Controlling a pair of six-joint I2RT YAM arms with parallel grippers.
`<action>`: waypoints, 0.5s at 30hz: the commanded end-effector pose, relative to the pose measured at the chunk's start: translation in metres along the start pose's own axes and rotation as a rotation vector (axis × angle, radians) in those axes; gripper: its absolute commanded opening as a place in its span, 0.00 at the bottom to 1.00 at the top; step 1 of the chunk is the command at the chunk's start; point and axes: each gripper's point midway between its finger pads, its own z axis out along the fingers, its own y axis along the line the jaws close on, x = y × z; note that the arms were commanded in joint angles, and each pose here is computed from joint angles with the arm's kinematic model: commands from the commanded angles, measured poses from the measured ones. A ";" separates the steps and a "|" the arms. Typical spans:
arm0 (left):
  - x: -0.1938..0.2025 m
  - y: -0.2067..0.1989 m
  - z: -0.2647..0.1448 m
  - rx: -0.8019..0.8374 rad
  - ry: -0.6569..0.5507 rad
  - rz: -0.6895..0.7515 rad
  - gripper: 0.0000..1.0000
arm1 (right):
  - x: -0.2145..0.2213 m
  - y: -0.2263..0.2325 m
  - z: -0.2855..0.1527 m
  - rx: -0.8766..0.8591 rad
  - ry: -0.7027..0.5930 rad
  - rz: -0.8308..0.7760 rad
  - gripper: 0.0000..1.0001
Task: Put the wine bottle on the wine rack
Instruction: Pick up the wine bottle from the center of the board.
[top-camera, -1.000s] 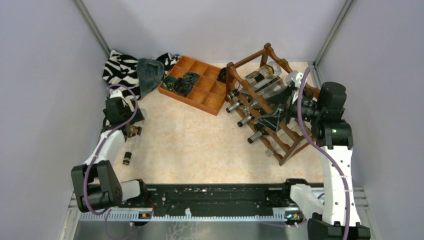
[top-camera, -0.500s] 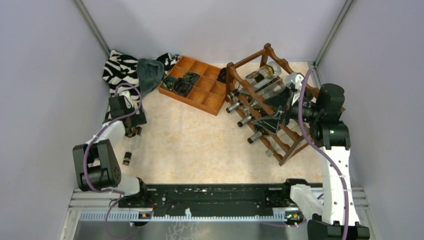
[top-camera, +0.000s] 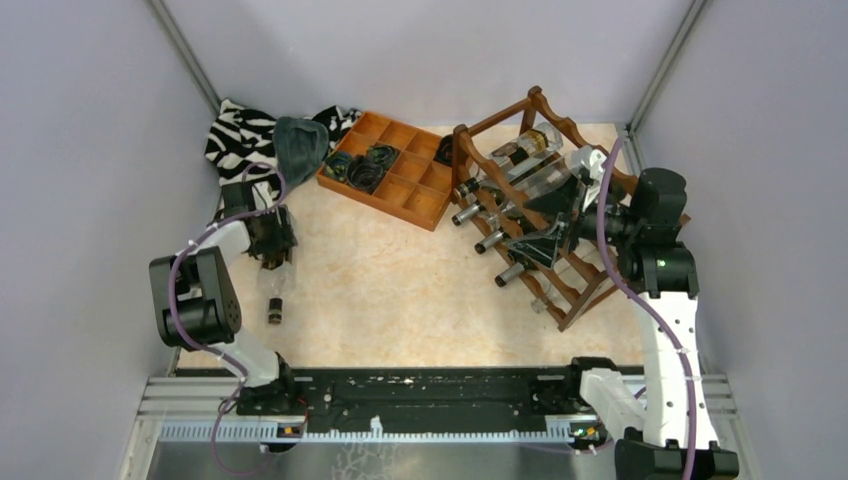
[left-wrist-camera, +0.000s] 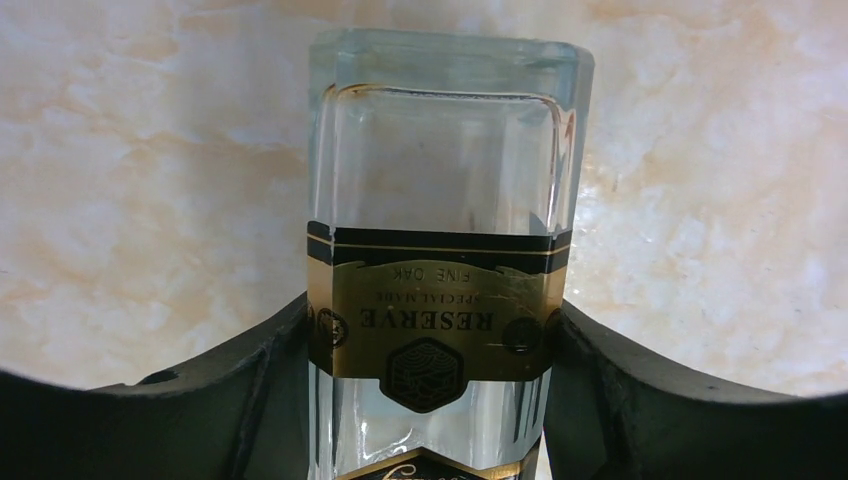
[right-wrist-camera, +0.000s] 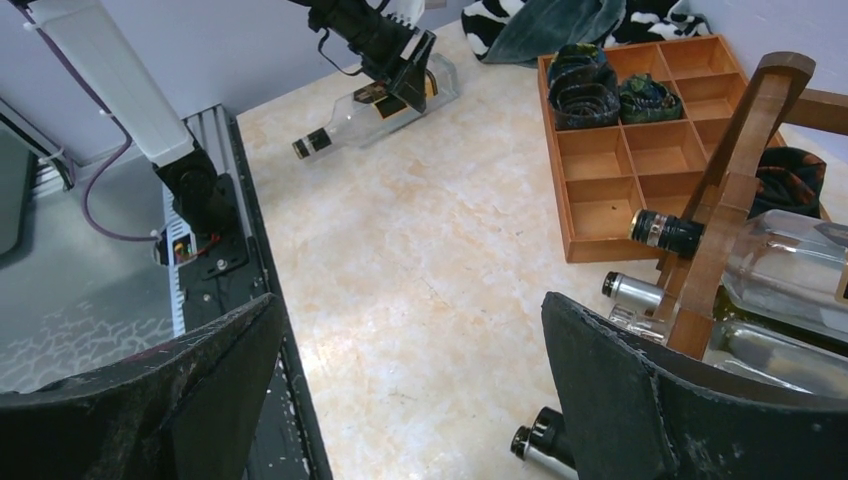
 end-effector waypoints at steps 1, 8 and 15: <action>0.012 -0.032 -0.011 0.168 0.054 -0.055 0.13 | -0.001 0.005 0.002 -0.044 -0.013 -0.019 0.98; -0.010 -0.099 -0.067 0.486 -0.129 0.014 0.03 | 0.006 0.002 0.006 -0.075 -0.009 0.044 0.98; -0.002 -0.180 -0.131 0.891 -0.268 0.037 0.01 | 0.012 -0.003 0.012 -0.105 0.005 0.128 0.98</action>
